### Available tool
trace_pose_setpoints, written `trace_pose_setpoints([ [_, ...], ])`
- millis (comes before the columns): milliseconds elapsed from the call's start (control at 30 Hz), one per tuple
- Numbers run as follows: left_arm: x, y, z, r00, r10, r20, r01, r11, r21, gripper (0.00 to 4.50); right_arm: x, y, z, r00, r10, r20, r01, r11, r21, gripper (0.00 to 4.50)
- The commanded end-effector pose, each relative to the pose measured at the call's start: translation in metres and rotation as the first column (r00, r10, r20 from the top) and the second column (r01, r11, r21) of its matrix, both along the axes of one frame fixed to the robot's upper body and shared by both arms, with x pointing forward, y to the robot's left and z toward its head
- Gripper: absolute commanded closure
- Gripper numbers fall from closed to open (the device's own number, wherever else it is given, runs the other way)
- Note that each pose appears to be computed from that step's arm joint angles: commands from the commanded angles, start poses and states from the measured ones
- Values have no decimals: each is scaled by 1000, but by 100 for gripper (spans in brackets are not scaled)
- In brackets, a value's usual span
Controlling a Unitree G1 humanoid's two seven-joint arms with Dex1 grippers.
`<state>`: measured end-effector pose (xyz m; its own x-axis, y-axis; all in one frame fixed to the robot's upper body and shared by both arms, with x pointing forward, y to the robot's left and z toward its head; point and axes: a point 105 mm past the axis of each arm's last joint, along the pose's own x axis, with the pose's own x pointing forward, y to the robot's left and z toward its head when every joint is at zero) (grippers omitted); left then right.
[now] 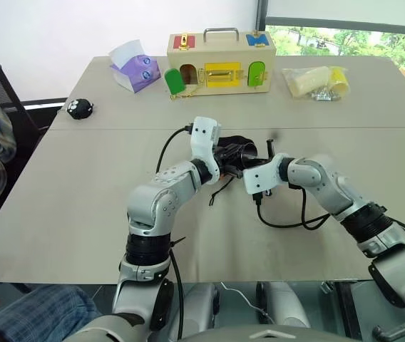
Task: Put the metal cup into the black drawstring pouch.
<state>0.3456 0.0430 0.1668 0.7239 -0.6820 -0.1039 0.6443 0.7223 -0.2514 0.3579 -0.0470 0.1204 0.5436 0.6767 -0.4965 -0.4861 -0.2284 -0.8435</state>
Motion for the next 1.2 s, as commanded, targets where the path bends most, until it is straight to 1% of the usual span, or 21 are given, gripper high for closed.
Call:
trace_pose_setpoints([
  [33,-3,-14,22,996,-43,80,47,998,-40,450,-12,10,-16,995,77,-56,-81,994,-76,448],
  [67,-3,-15,22,996,-42,80,46,998,-42,450,-12,11,-15,995,74,-62,-78,995,-66,448],
  [133,-3,-14,22,996,-37,83,41,998,-42,450,-10,15,-8,995,37,-96,-33,998,45,448],
  [200,-3,-12,22,995,-27,91,32,998,-46,450,-9,20,5,984,-13,-177,55,970,237,448],
  [300,-2,-11,25,994,-18,107,24,998,-58,450,-16,23,11,958,10,-286,99,926,364,448],
  [333,-2,-11,26,993,-20,115,28,998,-65,450,-20,25,12,964,33,-262,62,935,348,448],
  [367,-2,-12,27,992,-22,122,31,997,-70,450,-23,27,12,974,57,-219,12,954,300,448],
  [400,-2,-13,28,992,-23,128,32,997,-73,450,-25,26,12,985,74,-156,-37,973,229,448],
  [433,-1,-13,29,991,-22,132,32,997,-74,450,-26,24,9,992,106,-70,-98,988,118,448],
  [467,-1,-13,29,991,-21,134,31,997,-74,450,-27,22,7,990,141,-18,-141,990,31,448],
  [500,0,-14,29,991,-21,135,31,997,-74,450,-27,21,7,988,155,12,-155,988,-3,448],
  [600,-1,-16,31,989,-35,142,45,996,-72,450,-23,21,11,991,134,6,-135,990,36,448],
  [733,-10,-21,32,984,-85,158,98,992,-76,450,-13,19,16,997,76,-10,-74,992,103,448],
  [767,-13,-23,33,982,-100,162,115,990,-82,450,-12,20,17,997,58,-43,-50,987,151,448],
  [800,-17,-25,34,978,-126,167,143,985,-93,450,-9,20,20,996,21,-89,0,973,231,448],
  [867,-26,-27,35,970,-171,173,192,975,-112,450,2,15,32,972,-58,-226,152,893,423,448],
  [933,-27,-26,34,970,-176,168,197,973,-119,450,10,9,44,947,-83,-310,246,809,534,448],
  [967,-27,-25,34,971,-172,165,193,974,-120,450,12,7,48,938,-84,-337,274,776,568,448],
  [1033,-25,-23,32,974,-165,154,185,975,-122,450,17,2,58,918,-83,-389,335,685,646,448],
  [1067,-24,-22,29,978,-165,131,181,975,-127,450,19,-1,63,915,-84,-395,350,650,675,448],
  [1200,-28,-23,27,973,-199,114,213,969,-128,450,21,-7,71,903,-70,-424,382,580,719,448],
])
